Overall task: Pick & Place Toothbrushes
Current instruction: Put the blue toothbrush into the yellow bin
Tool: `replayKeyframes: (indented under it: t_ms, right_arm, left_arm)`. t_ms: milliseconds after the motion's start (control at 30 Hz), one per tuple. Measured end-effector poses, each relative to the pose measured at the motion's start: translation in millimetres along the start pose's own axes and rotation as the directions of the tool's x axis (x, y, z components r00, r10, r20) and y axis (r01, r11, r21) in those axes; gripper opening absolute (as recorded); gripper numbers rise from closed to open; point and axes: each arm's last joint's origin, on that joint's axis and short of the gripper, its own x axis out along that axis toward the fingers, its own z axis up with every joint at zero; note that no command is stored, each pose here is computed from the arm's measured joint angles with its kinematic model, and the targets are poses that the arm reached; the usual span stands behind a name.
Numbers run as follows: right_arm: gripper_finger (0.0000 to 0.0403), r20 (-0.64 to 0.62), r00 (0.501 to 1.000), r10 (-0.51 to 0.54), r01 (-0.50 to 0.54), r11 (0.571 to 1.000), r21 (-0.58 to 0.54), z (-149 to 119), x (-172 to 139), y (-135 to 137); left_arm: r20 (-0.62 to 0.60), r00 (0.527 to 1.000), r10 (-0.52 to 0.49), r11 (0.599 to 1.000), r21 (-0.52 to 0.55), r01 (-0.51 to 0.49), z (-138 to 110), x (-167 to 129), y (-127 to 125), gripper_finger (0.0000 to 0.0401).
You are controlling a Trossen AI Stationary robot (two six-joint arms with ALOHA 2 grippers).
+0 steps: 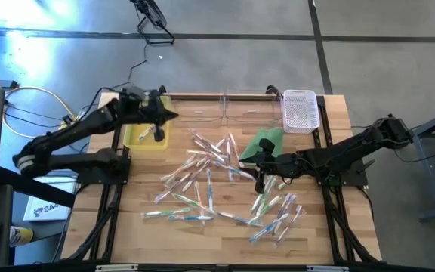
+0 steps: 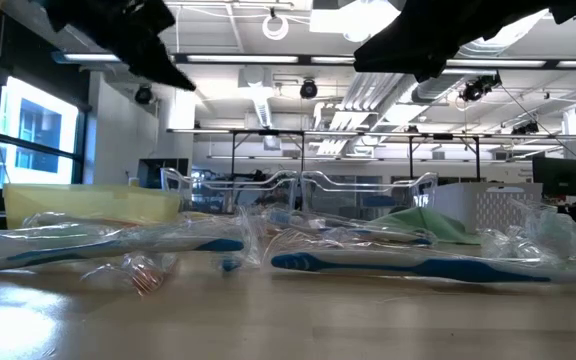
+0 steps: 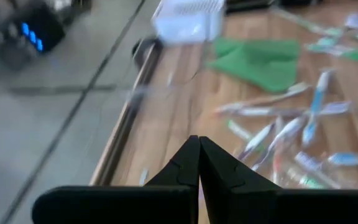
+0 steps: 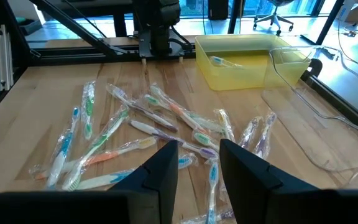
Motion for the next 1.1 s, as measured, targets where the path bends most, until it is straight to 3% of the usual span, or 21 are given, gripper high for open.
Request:
replayKeyframes:
  t_ms: [267, 400, 700, 1100]
  right_arm:
    - [0.0112, 0.000, 1.000, -0.001, 0.001, 1.000, 0.000, 0.0, 0.0, -0.1]
    - [0.0112, 0.000, 1.000, 0.000, 0.000, 1.000, 0.000, 0.0, 0.0, -0.1]
    - [0.0112, 0.000, 1.000, 0.000, 0.000, 1.000, 0.000, 0.0, 0.0, -0.1]
    - [0.0112, 0.001, 1.000, -0.008, 0.008, 1.000, 0.000, 0.0, 0.0, -0.3]
  left_arm:
    - [0.129, 0.989, -0.078, 0.973, 0.225, 0.047, 30.1, 3.8, -53.9, 0.0000]
    - [0.165, 0.984, -0.063, 0.973, 0.227, 0.024, 31.8, 3.5, -68.7, 0.0000]
    - [0.332, 0.932, -0.148, 0.968, 0.242, 0.067, -0.3, 16.9, -105.7, 0.0000]
    - [0.390, 0.899, -0.200, 0.939, 0.340, 0.061, 3.8, 11.5, -115.3, 0.0000]
